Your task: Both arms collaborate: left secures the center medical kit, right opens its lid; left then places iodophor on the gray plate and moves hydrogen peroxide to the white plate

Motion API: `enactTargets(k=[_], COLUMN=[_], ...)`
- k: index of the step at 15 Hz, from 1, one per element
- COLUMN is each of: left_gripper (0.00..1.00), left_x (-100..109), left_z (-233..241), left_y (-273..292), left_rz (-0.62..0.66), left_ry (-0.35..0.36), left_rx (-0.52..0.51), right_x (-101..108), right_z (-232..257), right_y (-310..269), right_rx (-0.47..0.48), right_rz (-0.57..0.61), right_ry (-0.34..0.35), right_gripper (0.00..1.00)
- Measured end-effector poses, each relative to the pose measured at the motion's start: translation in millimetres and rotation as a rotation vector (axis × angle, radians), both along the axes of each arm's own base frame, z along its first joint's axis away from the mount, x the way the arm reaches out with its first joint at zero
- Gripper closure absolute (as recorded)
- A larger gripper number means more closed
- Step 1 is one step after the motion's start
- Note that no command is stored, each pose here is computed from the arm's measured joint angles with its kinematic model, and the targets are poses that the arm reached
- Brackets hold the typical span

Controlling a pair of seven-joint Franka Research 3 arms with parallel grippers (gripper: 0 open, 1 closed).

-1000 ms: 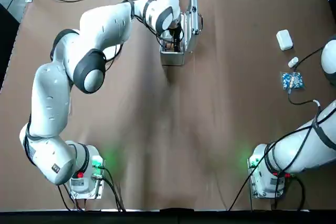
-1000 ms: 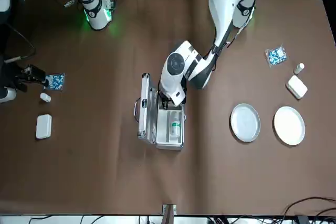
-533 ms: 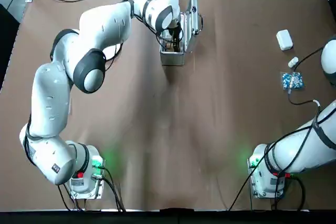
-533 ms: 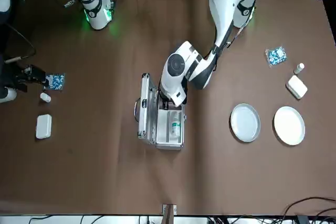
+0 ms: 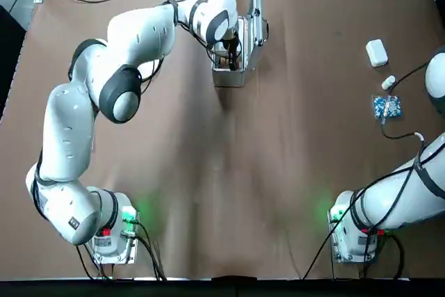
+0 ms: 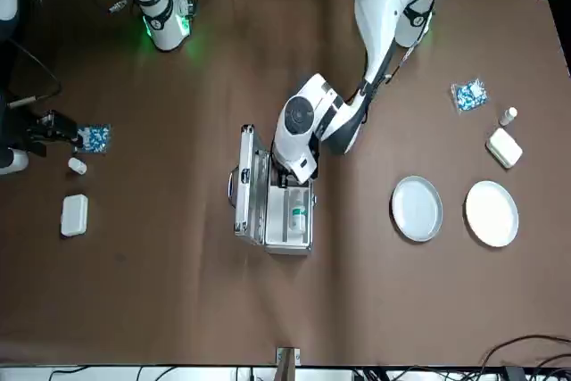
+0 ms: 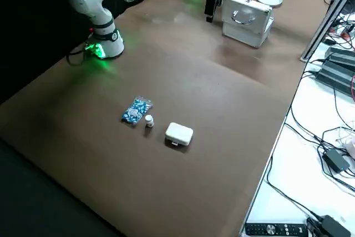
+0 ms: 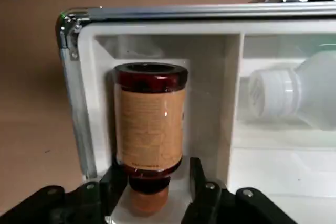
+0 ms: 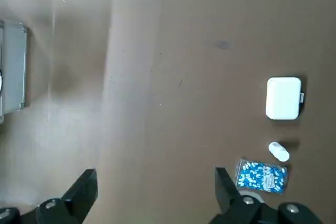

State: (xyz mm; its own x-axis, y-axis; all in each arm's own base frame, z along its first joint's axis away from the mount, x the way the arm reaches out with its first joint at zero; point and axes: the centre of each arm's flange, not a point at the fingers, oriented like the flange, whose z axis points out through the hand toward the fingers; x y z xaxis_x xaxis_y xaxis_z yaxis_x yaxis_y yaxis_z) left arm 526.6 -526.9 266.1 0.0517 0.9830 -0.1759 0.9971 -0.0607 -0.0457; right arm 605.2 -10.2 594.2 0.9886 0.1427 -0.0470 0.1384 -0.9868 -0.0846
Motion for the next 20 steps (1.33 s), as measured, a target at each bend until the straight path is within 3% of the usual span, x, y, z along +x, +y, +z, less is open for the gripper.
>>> enactTargets(k=[4,7,15,20], left_gripper=[0.48,0.67,0.67,0.67], left_x=[-1,-4,0,29], left_z=[-3,-3,2,45], left_y=[0,-3,-1,23], left_rz=[-0.003,-0.007,0.016,0.065], left_ry=[0.006,0.01,0.006,-0.04], left_rx=[0.005,0.006,0.0,-0.036], right_x=[0,0,0,0], right_z=[0,0,0,0], right_y=[0,-1,-2,-2], right_rx=[-0.002,-0.01,-0.017,-0.019], right_rz=[0.0,-0.001,0.0,0.0], right_ry=[0.0,-0.002,-0.001,-0.001], right_gripper=[0.01,0.01,0.01,0.01])
